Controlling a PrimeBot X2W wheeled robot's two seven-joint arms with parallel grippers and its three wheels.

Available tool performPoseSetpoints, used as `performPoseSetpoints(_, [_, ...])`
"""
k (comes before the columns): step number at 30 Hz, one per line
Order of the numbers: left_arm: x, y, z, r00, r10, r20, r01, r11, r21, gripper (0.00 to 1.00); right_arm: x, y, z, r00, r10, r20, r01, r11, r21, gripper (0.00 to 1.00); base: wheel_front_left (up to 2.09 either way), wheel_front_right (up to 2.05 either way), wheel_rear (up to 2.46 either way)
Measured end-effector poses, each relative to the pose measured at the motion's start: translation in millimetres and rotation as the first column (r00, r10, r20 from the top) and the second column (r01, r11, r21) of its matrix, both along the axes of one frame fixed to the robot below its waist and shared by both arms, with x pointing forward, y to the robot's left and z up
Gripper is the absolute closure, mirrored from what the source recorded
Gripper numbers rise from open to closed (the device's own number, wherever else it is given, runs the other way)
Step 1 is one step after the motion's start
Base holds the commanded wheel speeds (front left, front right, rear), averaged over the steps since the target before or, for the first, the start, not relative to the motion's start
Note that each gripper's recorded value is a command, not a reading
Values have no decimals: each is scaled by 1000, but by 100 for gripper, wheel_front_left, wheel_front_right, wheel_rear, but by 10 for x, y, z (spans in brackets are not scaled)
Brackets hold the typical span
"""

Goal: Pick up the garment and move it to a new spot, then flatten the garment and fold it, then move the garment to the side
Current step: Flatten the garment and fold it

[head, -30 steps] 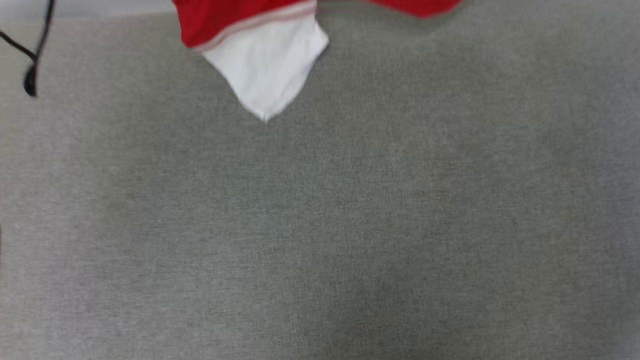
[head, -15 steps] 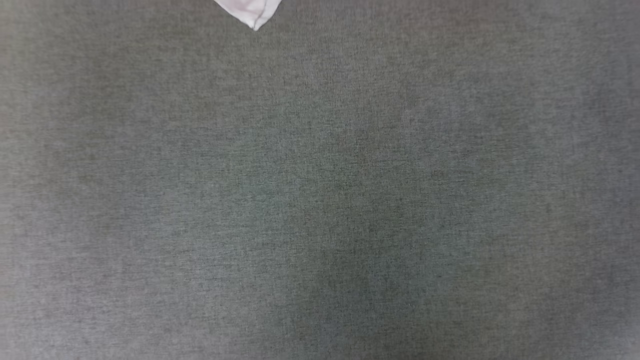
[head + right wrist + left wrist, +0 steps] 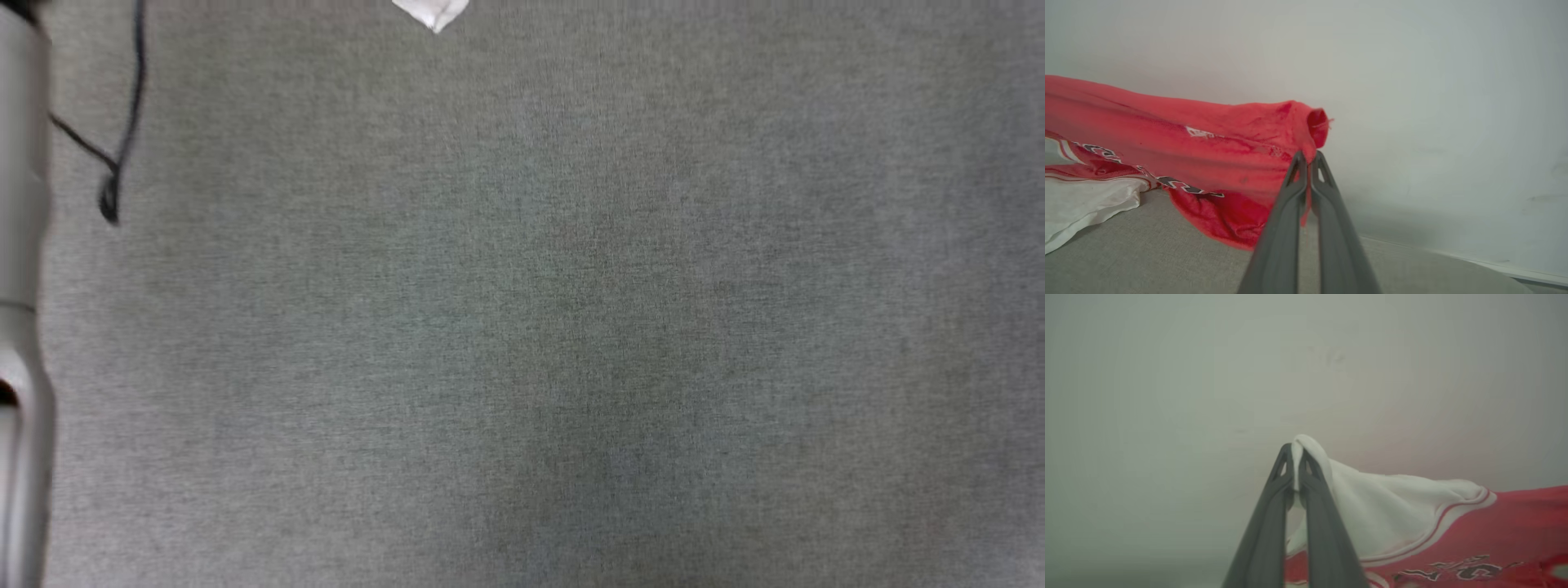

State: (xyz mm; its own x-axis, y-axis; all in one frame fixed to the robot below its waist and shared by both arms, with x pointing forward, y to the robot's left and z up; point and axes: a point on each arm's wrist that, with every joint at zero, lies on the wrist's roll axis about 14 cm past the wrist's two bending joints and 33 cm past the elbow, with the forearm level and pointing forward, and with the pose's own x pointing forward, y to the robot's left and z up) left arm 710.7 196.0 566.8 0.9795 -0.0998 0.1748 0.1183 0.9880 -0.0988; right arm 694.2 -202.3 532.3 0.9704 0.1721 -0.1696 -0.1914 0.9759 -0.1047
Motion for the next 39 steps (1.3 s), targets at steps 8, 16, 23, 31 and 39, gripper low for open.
performPoseSetpoints(8, [-701, 106, -536, 989, -5, -151, -8, 996, -87, 100, -679, -52, -500, 991, 16, -137, -13, 1000, 20, 100, 0, 0, 0])
performPoseSetpoints(16, [-1663, 375, -941, 967, 57, -250, -87, 990, -112, 100, -1471, -19, -820, 975, 47, -218, -30, 996, 78, 100, 0, 0, 0])
performPoseSetpoints(23, [-2472, 477, -1148, 945, 94, -314, -133, 986, -104, 100, -2150, 32, -992, 959, 71, -273, -37, 991, 128, 100, 0, 0, 0])
performPoseSetpoints(31, [-3210, 584, -1036, 934, 126, -334, -171, 979, -109, 100, -2866, -31, -1030, 942, 79, -326, -38, 991, 129, 100, 0, 0, 0])
performPoseSetpoints(39, [-3803, 632, -877, 918, 168, -359, -223, 968, -118, 100, -3494, -94, -1001, 921, 52, -385, 2, 990, 139, 100, 0, 0, 0])
